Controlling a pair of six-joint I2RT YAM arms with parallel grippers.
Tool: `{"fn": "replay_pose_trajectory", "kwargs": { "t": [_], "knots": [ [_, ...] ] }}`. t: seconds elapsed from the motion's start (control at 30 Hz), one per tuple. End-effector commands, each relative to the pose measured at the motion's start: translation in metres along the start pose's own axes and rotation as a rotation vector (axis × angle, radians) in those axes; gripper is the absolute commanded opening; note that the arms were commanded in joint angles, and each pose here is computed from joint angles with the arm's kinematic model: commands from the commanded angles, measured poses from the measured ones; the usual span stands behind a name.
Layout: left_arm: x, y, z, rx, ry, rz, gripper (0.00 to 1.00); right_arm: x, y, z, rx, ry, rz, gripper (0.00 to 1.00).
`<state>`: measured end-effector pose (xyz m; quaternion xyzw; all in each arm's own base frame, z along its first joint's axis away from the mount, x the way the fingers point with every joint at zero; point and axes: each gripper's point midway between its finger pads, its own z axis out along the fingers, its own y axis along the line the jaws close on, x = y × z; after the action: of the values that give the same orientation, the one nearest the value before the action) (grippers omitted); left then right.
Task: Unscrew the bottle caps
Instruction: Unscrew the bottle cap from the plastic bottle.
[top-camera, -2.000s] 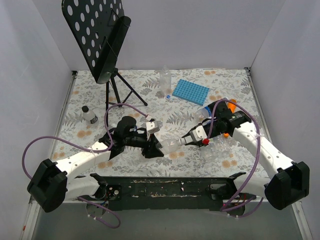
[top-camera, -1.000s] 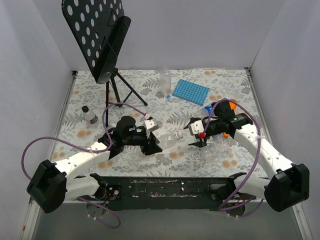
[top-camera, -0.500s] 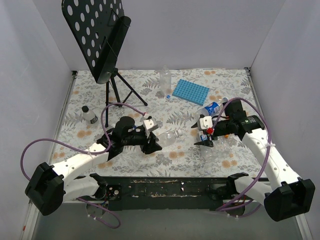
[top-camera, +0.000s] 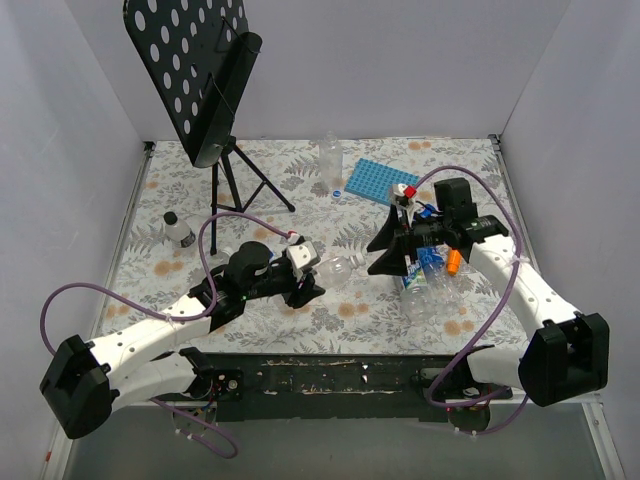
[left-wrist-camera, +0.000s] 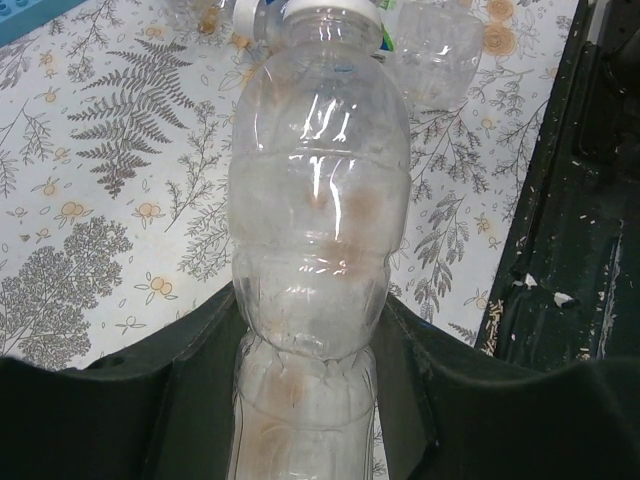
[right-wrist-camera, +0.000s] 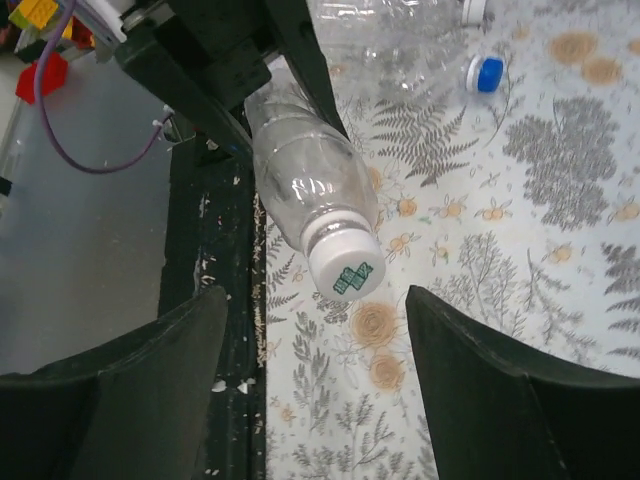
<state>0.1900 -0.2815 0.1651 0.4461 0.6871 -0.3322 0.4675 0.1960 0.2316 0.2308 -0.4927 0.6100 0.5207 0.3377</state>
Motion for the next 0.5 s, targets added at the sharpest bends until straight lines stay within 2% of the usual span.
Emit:
{"fn": "replay_pose_trajectory", "kwargs": {
  "t": [0.0, 0.27, 0.47],
  "knots": [
    [-0.005, 0.007, -0.002, -0.049, -0.018, 0.036, 0.02, -0.02, -0.016, 0.011, 0.123, -0.07, 0.272, 0.81],
    [-0.006, 0.006, -0.001, -0.043, -0.018, 0.036, 0.02, -0.007, -0.022, 0.021, 0.128, -0.066, 0.43, 0.81],
    [-0.005, 0.005, -0.001, -0.041, -0.015, 0.037, 0.02, -0.002, -0.022, 0.027, 0.113, -0.052, 0.473, 0.7]
  ]
}}
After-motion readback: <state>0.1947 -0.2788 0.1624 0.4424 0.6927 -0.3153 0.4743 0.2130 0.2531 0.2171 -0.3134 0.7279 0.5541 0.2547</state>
